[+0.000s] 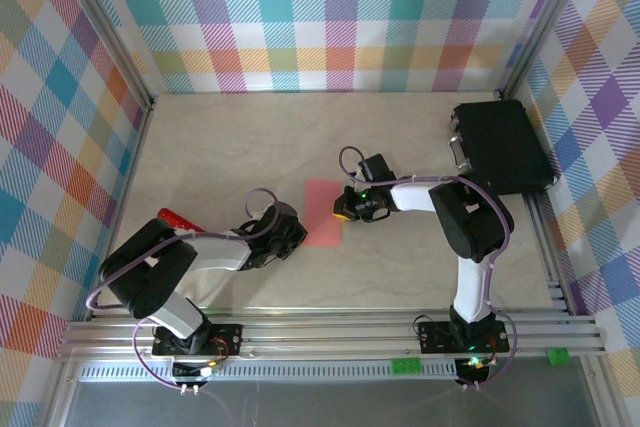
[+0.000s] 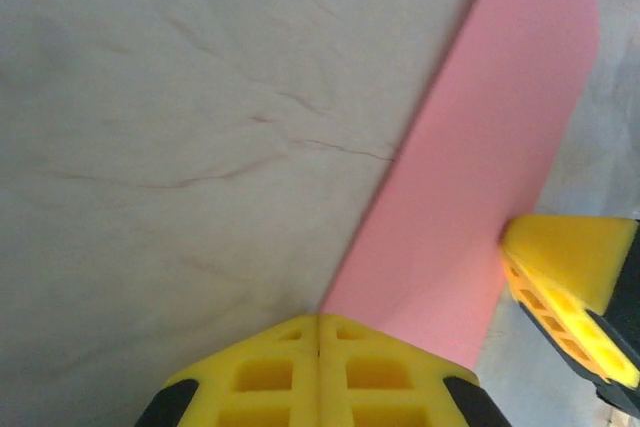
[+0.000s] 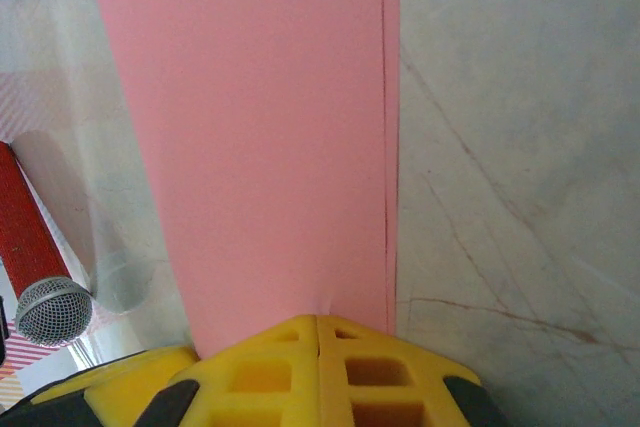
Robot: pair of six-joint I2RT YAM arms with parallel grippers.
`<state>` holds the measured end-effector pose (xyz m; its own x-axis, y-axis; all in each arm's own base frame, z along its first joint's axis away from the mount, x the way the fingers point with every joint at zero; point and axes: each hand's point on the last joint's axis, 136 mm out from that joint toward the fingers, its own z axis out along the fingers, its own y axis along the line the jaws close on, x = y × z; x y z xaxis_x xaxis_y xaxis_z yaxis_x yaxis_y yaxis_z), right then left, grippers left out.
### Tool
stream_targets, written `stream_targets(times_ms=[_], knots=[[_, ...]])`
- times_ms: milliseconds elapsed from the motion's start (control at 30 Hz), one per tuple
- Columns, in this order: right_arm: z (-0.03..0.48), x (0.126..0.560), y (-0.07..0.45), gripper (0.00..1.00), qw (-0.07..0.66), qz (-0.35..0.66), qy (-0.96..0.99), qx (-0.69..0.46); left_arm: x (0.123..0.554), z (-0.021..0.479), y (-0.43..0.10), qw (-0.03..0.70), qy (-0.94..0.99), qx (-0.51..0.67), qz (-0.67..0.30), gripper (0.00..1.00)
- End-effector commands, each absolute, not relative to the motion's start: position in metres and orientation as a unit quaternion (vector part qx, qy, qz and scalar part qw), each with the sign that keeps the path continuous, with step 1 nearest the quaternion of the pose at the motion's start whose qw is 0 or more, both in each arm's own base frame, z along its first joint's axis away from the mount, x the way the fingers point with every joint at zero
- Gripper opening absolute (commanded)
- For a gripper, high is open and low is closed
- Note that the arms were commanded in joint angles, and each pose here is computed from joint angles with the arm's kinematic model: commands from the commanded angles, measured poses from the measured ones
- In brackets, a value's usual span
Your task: Fold a paper plane with a square sheet of paper (pick it up from the middle)
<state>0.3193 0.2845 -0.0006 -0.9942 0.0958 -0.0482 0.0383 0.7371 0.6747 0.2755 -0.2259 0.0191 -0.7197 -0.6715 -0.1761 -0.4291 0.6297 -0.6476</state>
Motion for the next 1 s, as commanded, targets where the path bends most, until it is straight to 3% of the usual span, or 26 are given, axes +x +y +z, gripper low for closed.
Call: stream_targets(times_ms=[0, 167, 367, 600, 700, 967], knots=[[-0.120, 0.239, 0.166, 0.00, -0.071, 0.065, 0.990, 0.101, 0.252, -0.004, -0.177, 0.201, 0.897, -0.342, -0.196, 0.00], [-0.100, 0.253, 0.186, 0.00, -0.056, 0.112, 0.990, 0.065, 0.264, 0.035, -0.196, 0.214, 0.904, -0.285, -0.237, 0.00], [-0.029, 0.276, 0.237, 0.06, -0.003, 0.254, 0.967, -0.035, 0.275, 0.072, -0.221, 0.208, 0.924, -0.192, -0.258, 0.04], [0.073, 0.296, 0.258, 0.22, 0.083, 0.330, 0.939, -0.047, 0.295, 0.081, -0.245, 0.182, 0.919, -0.149, -0.316, 0.15], [0.086, 0.294, 0.243, 0.32, 0.099, 0.308, 0.946, 0.001, 0.300, 0.085, -0.262, 0.167, 0.917, -0.123, -0.341, 0.19], [0.080, 0.264, 0.224, 0.44, 0.080, 0.304, 0.948, 0.052, 0.317, 0.071, -0.278, 0.147, 0.923, -0.115, -0.336, 0.21]])
